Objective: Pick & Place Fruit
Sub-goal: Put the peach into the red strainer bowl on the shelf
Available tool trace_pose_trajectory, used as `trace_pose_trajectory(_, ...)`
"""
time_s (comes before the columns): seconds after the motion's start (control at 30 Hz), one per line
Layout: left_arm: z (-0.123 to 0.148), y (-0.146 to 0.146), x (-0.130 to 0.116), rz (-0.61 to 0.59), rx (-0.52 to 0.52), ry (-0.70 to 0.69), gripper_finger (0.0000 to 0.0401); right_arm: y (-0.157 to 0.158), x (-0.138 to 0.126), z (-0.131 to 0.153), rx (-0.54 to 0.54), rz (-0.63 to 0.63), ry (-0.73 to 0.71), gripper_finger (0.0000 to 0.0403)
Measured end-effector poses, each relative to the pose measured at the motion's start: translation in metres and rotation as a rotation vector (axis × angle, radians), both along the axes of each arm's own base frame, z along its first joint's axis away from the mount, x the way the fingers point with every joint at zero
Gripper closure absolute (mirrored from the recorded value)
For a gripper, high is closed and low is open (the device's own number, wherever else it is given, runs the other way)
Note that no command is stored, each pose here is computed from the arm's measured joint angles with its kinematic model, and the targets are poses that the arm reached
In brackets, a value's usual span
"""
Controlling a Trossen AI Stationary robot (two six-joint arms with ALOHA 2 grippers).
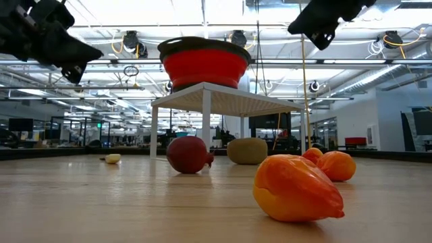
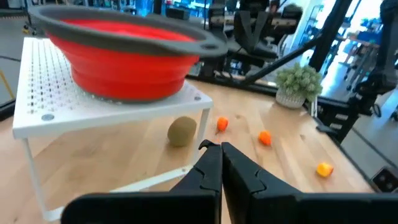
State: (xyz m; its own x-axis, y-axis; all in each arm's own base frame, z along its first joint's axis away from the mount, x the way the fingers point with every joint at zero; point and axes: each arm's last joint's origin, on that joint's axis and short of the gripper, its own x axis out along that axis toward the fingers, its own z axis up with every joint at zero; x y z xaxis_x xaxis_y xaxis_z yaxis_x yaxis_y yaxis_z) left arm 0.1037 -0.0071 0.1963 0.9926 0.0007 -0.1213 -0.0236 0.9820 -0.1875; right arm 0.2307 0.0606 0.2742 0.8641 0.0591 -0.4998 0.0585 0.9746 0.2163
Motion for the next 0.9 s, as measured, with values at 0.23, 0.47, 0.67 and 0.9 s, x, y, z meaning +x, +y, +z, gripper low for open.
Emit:
trace_pose_trajectory(0.23,-0.006,0.0,-0.001,0.008,0.011,0.067,0.0381,0.007,0.022,0.006,-0.061,0.017,0.205,0.0402)
trace_pose_trajectory(0.47,-0.01,0.0,-0.002,0.009,0.022,0.109,0.0396,0.018,0.036,0.0,-0.122,0.133,0.409,0.0402)
trace_pose_trajectory(0.67,-0.012,0.001,-0.002,0.011,0.012,0.125,0.039,0.024,0.037,-0.012,-0.13,0.207,0.498,0.0398)
trace_pose_trajectory(0.9,-0.012,0.001,-0.002,0.008,0.028,0.124,0.0376,0.023,0.035,-0.016,-0.15,0.206,0.54,0.0377)
